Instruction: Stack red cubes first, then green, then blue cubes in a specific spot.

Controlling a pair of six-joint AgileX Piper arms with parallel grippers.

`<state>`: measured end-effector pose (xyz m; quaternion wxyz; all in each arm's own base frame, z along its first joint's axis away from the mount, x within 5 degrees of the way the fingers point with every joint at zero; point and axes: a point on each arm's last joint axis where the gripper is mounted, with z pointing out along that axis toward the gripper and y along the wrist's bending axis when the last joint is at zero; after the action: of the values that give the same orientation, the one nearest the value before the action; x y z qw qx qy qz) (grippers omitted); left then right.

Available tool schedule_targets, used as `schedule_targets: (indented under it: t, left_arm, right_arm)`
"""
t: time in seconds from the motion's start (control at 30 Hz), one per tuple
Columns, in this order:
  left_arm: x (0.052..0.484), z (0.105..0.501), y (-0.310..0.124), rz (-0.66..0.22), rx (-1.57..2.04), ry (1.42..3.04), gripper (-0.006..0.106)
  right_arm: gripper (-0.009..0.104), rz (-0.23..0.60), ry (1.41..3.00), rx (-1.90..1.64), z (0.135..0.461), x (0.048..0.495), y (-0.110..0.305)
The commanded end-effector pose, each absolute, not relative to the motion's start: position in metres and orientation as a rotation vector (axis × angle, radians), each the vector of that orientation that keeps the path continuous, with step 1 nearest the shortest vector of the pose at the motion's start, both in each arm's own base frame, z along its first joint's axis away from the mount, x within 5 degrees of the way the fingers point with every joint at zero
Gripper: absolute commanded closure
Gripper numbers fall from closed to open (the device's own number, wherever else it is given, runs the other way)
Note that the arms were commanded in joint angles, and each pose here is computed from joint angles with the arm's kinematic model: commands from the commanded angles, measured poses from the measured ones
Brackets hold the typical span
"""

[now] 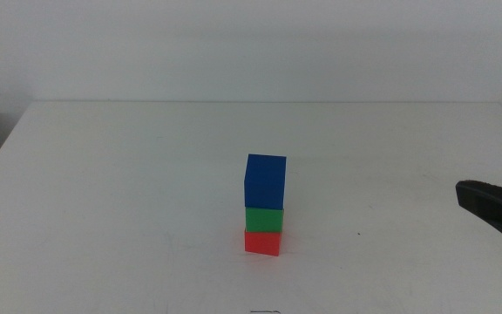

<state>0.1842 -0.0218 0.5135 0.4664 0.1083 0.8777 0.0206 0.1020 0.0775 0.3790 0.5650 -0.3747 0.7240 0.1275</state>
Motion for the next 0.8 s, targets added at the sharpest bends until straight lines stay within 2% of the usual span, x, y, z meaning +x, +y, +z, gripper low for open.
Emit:
schedule_targets:
  t: [0.0, 0.3, 0.4, 0.6, 0.77]
  left_arm:
    - [0.170, 0.531, -0.020, 0.036, 0.250, 2.040, 0.010]
    - [0.152, 0.536, -0.018, 0.025, 0.245, 2.006, 0.011]
    - [0.152, 0.536, -0.014, 0.084, 0.234, 2.005, 0.011]
    - [0.137, 0.535, 0.001, 0.257, 0.200, 1.975, 0.011]
    - [0.118, 0.515, -0.001, 0.207, 0.222, 1.854, 0.011]
  right_arm:
    - [0.020, 0.290, 1.626, -0.823, 0.394, 0.104, 0.076]
    - [0.020, 0.290, 1.627, -0.824, 0.393, 0.104, 0.076]
    - [0.020, 0.290, 1.627, -0.824, 0.393, 0.104, 0.076]
    - [0.020, 0.290, 1.627, -0.824, 0.393, 0.104, 0.076]
    - [0.020, 0.290, 1.628, -0.824, 0.393, 0.104, 0.076]
